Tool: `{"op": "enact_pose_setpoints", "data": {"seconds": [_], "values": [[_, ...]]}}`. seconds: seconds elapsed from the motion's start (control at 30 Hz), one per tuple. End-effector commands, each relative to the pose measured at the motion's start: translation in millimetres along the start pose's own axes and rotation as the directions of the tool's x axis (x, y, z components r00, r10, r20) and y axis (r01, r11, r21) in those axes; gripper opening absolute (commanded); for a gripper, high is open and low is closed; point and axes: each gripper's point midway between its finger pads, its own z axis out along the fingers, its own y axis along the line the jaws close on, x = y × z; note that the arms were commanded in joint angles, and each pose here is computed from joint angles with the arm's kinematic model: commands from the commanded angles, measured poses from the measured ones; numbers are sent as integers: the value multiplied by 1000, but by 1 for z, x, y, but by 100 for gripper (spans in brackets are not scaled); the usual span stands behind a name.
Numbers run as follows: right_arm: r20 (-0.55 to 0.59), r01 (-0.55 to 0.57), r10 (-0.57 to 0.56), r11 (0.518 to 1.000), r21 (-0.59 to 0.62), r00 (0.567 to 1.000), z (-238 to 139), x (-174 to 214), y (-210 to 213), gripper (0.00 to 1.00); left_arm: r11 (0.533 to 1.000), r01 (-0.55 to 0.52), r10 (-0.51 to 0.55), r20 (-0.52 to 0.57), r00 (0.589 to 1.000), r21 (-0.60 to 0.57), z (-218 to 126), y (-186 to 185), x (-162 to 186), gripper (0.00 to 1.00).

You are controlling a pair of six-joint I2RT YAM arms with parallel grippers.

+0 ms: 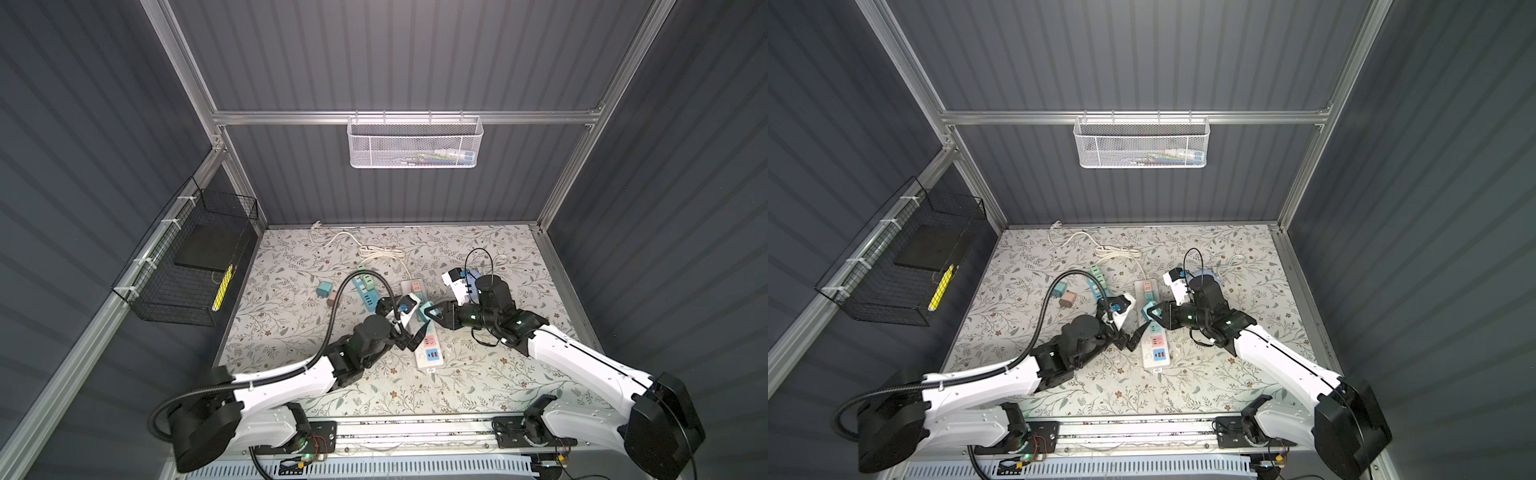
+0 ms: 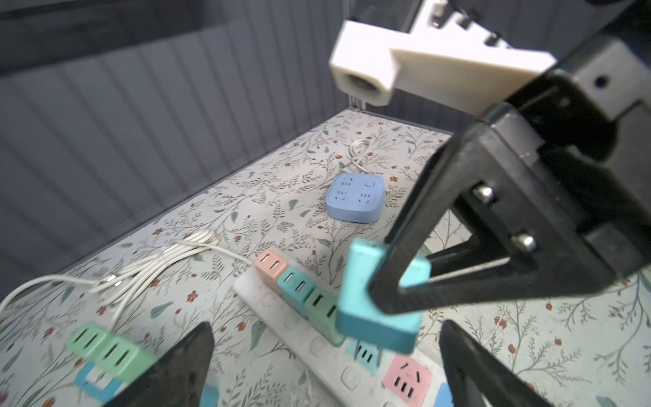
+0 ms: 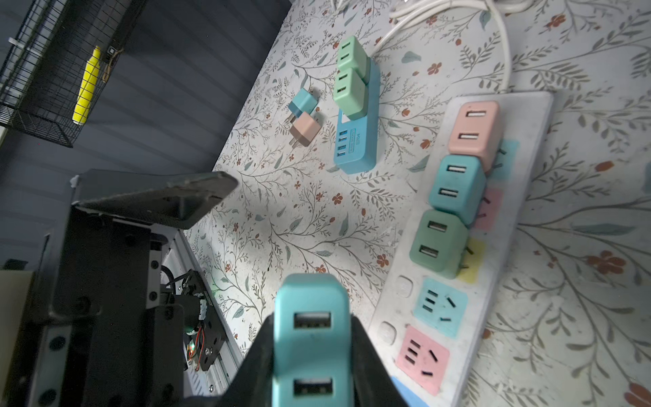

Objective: Insert the plug
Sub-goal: 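Close right gripper on the teal adapter while left gripper opens and draws back, then lower teal adapter into the socket beside the green adapter and open right gripper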

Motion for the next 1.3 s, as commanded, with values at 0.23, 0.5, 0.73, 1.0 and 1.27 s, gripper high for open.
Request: {"op": "enact_pose_setpoints", "data": {"seconds": [0.23, 0.5, 0.73, 1.0, 1.27], "values": [[123, 25, -50, 979, 200, 991, -9, -18, -27, 21, 744, 251, -296, 32, 955, -619, -68, 111, 61, 100], [102, 29, -74, 921, 388, 992, 5, 6, -63, 20, 611, 272, -411, -4, 912, -744, -86, 123, 118, 100], [82, 15, -57, 899, 437, 995, 25, 26, -73, 21, 581, 325, -463, 26, 886, -746, -93, 124, 135, 100], [52, 27, -66, 840, 543, 996, 31, 41, -87, 19, 614, 345, -472, 19, 881, -710, -83, 116, 133, 100], [29, 44, -75, 814, 579, 997, 44, 48, -91, 19, 644, 312, -450, -15, 893, -699, -77, 113, 133, 100]]}}
